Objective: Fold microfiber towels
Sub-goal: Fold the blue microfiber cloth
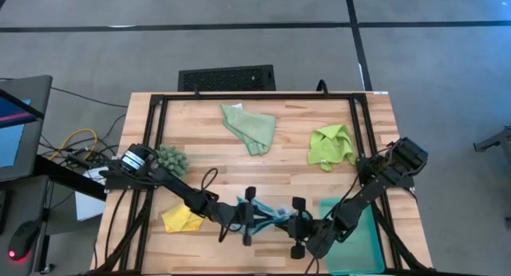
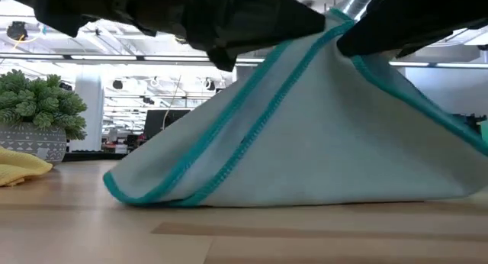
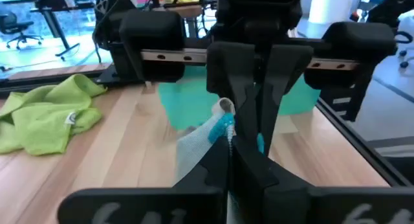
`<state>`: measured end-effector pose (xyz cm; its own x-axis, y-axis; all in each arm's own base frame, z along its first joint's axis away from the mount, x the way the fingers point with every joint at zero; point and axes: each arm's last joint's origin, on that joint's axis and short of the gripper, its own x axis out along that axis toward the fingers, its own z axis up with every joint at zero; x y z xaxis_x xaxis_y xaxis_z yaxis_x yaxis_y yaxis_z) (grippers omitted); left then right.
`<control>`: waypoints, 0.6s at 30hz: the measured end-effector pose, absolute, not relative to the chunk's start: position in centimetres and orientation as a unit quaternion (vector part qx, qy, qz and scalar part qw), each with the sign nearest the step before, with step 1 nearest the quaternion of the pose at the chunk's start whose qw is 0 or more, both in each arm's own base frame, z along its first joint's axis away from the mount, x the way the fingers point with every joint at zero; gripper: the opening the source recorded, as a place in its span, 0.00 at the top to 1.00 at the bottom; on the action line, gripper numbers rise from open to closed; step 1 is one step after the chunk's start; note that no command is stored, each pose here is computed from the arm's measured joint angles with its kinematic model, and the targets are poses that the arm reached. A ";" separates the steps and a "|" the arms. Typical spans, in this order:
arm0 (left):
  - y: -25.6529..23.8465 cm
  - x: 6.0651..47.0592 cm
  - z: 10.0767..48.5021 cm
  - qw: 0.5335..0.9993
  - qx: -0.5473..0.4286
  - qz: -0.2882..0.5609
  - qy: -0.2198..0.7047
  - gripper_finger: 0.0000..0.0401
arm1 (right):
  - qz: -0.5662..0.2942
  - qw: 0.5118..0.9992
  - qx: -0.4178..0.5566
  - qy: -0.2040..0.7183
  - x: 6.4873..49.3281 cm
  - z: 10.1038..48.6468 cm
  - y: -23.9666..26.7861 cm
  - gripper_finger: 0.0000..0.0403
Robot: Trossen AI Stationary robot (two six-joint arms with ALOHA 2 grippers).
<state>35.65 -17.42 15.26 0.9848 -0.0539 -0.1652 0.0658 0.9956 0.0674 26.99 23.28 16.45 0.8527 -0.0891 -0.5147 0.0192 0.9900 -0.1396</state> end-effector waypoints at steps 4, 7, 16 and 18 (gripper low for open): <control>-17.4 36.0 14.8 0.993 0.047 -0.027 0.101 0.99 | -0.035 0.961 -0.068 0.267 27.0 16.5 23.2 0.96; -17.5 36.1 14.5 0.993 0.048 -0.027 0.108 0.99 | -0.037 0.960 -0.071 0.267 26.9 16.4 23.2 0.96; -17.4 36.2 14.3 0.991 0.049 -0.046 0.119 0.99 | -0.044 0.958 -0.063 0.277 26.9 16.5 23.3 0.96; -17.4 36.2 14.3 0.990 0.049 -0.051 0.119 0.99 | -0.051 0.956 -0.056 0.283 27.0 16.4 23.0 0.96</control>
